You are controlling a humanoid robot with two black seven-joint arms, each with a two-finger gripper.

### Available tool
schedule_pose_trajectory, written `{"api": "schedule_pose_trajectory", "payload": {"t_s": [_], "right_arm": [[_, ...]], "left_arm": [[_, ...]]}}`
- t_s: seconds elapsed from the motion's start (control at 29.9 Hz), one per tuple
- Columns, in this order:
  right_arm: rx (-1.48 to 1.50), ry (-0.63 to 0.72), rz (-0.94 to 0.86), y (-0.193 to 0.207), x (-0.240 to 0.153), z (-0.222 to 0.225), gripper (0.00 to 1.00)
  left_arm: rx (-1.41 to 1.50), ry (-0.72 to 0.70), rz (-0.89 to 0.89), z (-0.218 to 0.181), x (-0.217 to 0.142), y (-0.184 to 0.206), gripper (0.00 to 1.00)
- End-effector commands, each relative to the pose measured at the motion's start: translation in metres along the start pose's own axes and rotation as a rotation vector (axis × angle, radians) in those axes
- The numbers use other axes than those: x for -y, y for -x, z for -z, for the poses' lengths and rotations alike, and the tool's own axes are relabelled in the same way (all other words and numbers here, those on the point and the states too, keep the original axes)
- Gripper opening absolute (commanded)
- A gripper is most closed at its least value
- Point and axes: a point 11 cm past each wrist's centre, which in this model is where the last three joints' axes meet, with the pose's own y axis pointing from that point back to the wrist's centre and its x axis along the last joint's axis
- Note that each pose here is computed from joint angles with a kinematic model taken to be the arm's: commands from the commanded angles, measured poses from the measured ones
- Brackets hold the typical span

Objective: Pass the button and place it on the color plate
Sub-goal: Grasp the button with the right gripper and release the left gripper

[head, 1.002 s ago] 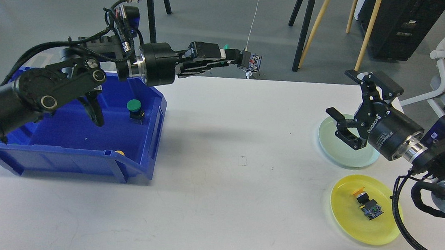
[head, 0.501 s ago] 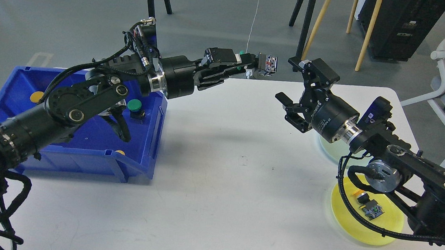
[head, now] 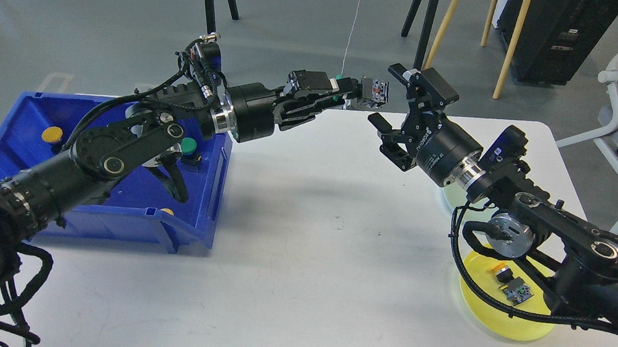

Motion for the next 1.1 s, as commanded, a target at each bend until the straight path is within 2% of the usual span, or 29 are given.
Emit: {"api": "schedule_pose_trajectory", "payload": {"t_s": [0.0, 0.4, 0.47, 0.53, 0.67, 0.8, 0.87, 1.07], "right_arm": [[0.001, -0.003, 0.003, 0.0022, 0.0058, 0.0001, 0.98], [0.002, -0.007, -0.004, 0.0022, 0.0126, 0.0000, 0.92], [0.002, -0.005, -0.004, 0.0024, 0.0125, -0.0004, 0.88], [0.002, -0.005, -0.005, 0.0019, 0.0125, -0.0006, 0.81], [-0.002, -0.005, -0.003, 0.0021, 0.0128, 0.0000, 0.58], [-0.005, -0.006, 0.002, 0.0023, 0.0131, 0.0009, 0.39], [-0.007, -0.005, -0.004, 0.0015, 0.0133, 0.0004, 0.23], [-0.006, 0.000, -0.014, -0.0008, 0.0132, -0.0022, 0.08]], "left_arm": [[-0.001, 0.001, -0.001, -0.0001, 0.0000, -0.0001, 0.11], [-0.015, 0.003, -0.011, 0.0013, -0.0008, -0.0015, 0.11], [-0.015, 0.001, -0.013, 0.0018, -0.0016, -0.0022, 0.11], [-0.021, -0.002, -0.021, 0.0034, -0.0024, -0.0038, 0.11], [-0.029, -0.003, -0.029, 0.0045, -0.0033, -0.0051, 0.12], [-0.029, -0.005, -0.031, 0.0050, -0.0041, -0.0059, 0.12], [-0.029, -0.005, -0.031, 0.0050, -0.0041, -0.0059, 0.12], [-0.029, -0.005, -0.031, 0.0050, -0.0041, -0.0059, 0.12]]}}
